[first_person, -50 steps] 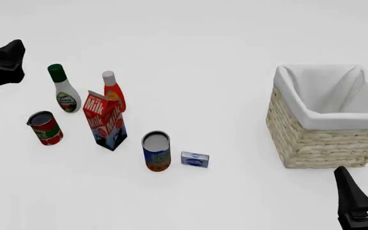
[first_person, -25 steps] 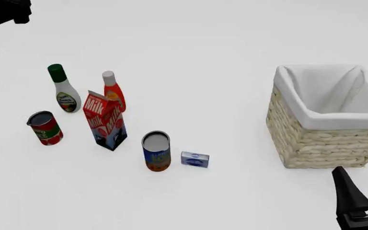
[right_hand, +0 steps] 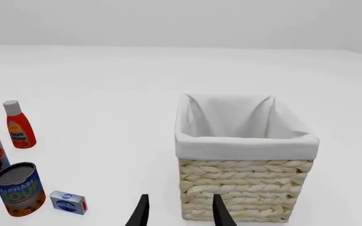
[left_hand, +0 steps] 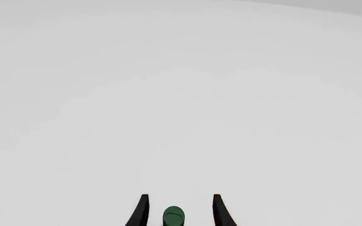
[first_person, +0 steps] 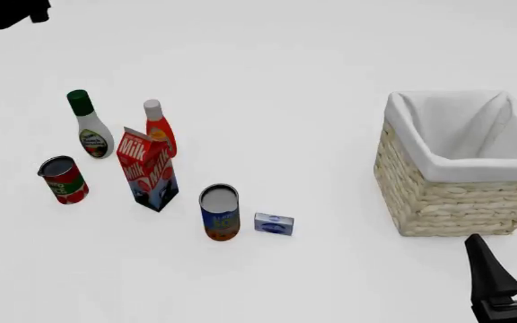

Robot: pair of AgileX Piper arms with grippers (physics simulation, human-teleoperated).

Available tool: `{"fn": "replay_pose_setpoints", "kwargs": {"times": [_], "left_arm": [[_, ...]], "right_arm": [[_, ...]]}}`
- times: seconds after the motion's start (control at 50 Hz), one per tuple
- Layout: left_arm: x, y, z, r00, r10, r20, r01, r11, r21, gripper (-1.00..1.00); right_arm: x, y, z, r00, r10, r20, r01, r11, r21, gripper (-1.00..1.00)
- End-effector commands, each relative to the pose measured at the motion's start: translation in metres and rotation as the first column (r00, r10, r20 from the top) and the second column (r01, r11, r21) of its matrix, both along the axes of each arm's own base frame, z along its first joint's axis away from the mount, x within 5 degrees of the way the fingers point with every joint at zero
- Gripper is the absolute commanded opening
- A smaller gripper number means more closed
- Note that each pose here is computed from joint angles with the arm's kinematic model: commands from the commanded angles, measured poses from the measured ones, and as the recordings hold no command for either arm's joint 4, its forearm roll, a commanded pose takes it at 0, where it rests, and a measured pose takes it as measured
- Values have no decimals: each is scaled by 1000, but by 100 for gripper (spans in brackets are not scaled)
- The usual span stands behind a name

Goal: Pick the salad dressing and place it in the basket.

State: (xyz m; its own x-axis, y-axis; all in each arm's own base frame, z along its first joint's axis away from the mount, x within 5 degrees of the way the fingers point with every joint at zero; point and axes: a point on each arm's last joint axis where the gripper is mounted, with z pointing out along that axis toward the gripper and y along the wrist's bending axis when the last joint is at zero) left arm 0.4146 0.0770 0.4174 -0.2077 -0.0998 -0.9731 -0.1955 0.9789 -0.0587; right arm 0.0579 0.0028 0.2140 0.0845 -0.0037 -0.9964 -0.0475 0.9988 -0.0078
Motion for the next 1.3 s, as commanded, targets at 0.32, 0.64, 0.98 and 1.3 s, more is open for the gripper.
{"fn": "replay_pose_setpoints", "kwargs": {"times": [0.32, 0.64, 0.98, 1.3], "left_arm": [[45, 42, -53, 992, 74, -104, -80, 996, -47, 100], [57, 50, -82, 985, 72, -157, -75, 997, -13, 100], [70, 44, -109, 980, 51, -192, -56, 998, -19, 100], [74, 26, -113, 982, 23, -189, -31, 999, -43, 100]], "right_arm": [[-1, 0, 0, 1000, 6, 3, -6, 1000, 1, 100], [-2, 1, 2, 1000, 15, 8, -15, 1000, -3, 100], [-2, 1, 4, 1000, 19, 8, -19, 1000, -6, 100], [-2, 1, 4, 1000, 18, 6, -18, 1000, -6, 100]]}}
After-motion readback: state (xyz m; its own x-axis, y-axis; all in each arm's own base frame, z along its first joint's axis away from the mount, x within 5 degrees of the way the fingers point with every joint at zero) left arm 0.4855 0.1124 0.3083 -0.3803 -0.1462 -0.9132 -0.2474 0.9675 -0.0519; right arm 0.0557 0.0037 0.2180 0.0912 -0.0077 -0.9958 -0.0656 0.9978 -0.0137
